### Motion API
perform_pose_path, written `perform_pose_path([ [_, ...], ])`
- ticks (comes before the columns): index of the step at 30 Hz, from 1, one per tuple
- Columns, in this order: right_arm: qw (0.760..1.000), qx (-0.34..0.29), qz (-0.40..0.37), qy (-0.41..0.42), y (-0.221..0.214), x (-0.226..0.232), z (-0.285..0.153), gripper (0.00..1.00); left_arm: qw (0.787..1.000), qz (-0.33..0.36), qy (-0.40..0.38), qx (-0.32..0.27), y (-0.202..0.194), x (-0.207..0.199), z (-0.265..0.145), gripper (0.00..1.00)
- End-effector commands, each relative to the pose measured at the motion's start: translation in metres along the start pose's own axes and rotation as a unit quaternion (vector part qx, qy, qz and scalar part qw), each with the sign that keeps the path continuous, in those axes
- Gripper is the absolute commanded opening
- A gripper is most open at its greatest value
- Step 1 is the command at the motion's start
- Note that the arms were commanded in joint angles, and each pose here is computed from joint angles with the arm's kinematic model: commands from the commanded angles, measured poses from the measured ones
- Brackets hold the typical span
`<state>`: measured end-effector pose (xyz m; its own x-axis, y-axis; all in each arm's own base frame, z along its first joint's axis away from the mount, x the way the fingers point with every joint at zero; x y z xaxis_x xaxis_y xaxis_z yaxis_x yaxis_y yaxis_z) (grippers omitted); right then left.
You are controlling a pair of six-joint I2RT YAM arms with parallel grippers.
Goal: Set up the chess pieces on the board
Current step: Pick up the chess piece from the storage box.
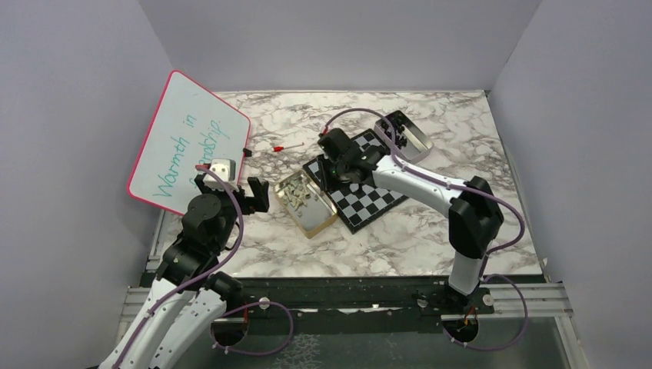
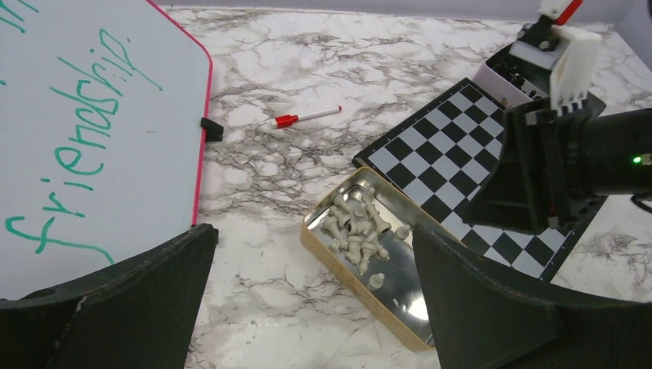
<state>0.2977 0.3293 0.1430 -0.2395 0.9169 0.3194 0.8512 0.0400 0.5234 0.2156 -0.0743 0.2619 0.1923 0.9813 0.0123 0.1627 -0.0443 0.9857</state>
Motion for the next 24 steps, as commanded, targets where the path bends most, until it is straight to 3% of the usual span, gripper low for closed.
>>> perform_pose_path([
  [1,0.999,-0.022,-0.034,0.002,0.002,0.026,0.019,0.33,1.0,0.0,-0.008,-0.018,0.006,-0.002,-0.002,0.99],
  [24,0.992,-0.019,-0.105,-0.071,-0.008,0.03,0.084,0.34,0.999,-0.005,0.004,-0.034,0.012,0.004,-0.008,0.99],
])
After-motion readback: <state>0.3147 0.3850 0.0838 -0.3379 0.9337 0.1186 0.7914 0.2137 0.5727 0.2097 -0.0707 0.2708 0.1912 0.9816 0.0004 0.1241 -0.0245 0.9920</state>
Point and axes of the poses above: each gripper's point midway between its finger pads, its own z axis out along the fingers, its own x axis along the line the jaws close on, y = z × x, the point moved 2 cm from there along -z, back along the fingers, and after that the axes turned 9 degrees about z, right-handed, at the moved point
